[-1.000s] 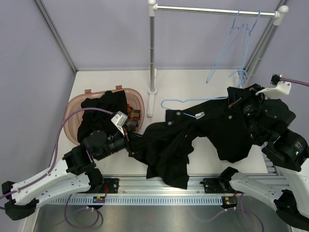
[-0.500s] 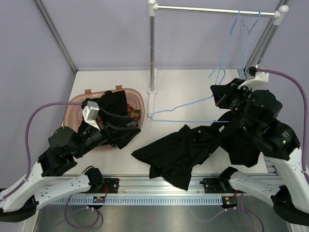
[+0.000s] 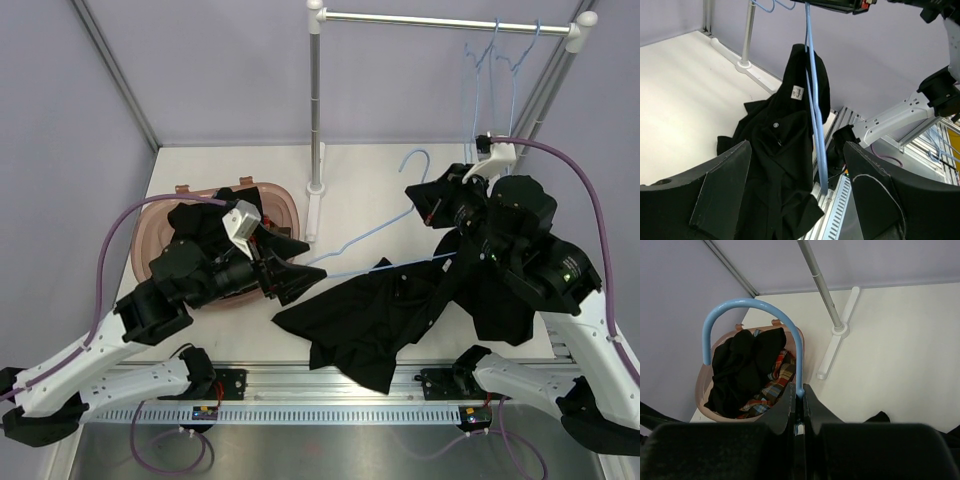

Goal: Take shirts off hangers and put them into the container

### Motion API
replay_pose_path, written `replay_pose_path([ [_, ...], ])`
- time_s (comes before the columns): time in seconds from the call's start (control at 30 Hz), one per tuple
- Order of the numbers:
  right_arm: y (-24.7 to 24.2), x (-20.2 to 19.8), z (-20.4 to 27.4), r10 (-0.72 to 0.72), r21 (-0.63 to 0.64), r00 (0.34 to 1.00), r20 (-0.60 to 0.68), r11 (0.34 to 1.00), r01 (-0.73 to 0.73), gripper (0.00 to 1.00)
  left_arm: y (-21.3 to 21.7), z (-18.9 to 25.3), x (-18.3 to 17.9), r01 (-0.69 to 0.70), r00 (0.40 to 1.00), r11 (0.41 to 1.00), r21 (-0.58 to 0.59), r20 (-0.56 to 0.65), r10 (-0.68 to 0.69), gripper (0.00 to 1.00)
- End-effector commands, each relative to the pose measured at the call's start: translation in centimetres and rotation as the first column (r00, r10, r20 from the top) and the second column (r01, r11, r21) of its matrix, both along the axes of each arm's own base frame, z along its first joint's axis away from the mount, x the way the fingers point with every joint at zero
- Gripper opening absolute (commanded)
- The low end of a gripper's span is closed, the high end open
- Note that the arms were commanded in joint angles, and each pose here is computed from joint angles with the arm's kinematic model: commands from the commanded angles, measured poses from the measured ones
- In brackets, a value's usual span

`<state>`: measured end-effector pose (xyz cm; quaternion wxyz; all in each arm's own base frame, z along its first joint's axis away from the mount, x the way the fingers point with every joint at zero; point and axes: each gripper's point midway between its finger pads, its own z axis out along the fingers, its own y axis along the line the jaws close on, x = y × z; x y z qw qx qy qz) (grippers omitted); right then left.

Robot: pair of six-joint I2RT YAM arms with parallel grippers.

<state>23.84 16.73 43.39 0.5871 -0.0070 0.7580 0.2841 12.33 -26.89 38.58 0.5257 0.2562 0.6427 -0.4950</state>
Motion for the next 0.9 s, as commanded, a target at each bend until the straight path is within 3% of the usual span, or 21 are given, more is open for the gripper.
replay_pose_path([
  [0.0,1.2,-0.1,1.5,0.065,0.016,0.997,0.03,0.998,-0.065,0.0,-0.5,2.8,-0.6,0.053,0.997,0.996,-0.067,0.067,-0.049,0.77],
  [0.07,1.5,-0.2,1.5,0.084,0.005,0.996,0.027,0.996,-0.085,0.0,-0.9,2.6,-0.7,0.068,0.996,0.996,-0.054,0.059,-0.065,0.31],
  [0.1,1.9,-0.3,1.7,0.112,-0.005,0.993,0.03,0.994,-0.112,0.12,-1.1,2.4,-0.4,0.055,0.998,0.998,-0.043,0.04,-0.053,0.0],
  [0.13,2.1,-0.5,1.8,0.127,-0.013,0.991,0.032,0.992,-0.127,0.36,-1.0,2.4,-0.3,0.047,0.998,0.998,-0.041,0.034,-0.046,0.0],
  [0.17,2.1,-0.7,1.6,0.136,-0.022,0.99,0.026,0.991,-0.135,0.68,-0.8,2.4,0.0,0.026,0.999,0.999,-0.037,0.024,-0.025,0.0],
  [0.2,1.9,-1.1,1.8,0.146,-0.024,0.989,0.035,0.989,-0.145,0.93,-0.1,2.0,0.3,-0.014,1.0,1.0,-0.024,-0.003,0.013,0.0],
  [0.23,1.7,-1.3,1.9,0.149,-0.029,0.988,0.044,0.989,-0.147,0.99,1.0,2.4,1.4,-0.104,0.994,0.994,-0.027,-0.025,0.104,0.0],
  [0.37,-0.5,-2.9,2.7,0.111,-0.018,0.989,0.094,0.994,-0.11,0.99,3.6,2.7,1.9,-0.201,0.978,0.979,0.046,-0.046,0.203,0.0],
  [0.53,-1.0,-6.3,1.6,0.209,-0.031,0.974,0.086,0.978,-0.207,0.99,5.8,3.3,0.7,-0.208,0.973,0.973,0.102,-0.082,0.217,0.0],
  [0.67,0.4,-8.7,-1.2,0.363,-0.051,0.931,0.038,0.931,-0.361,0.99,6.9,5.4,-1.3,-0.154,0.983,0.986,0.062,-0.095,0.16,0.0],
  [0.87,0.1,-11.4,-2.4,0.45,-0.073,0.89,0.066,0.892,-0.446,0.98,7.9,5.9,-4.9,-0.023,0.983,0.999,0.035,-0.179,0.029,0.0],
])
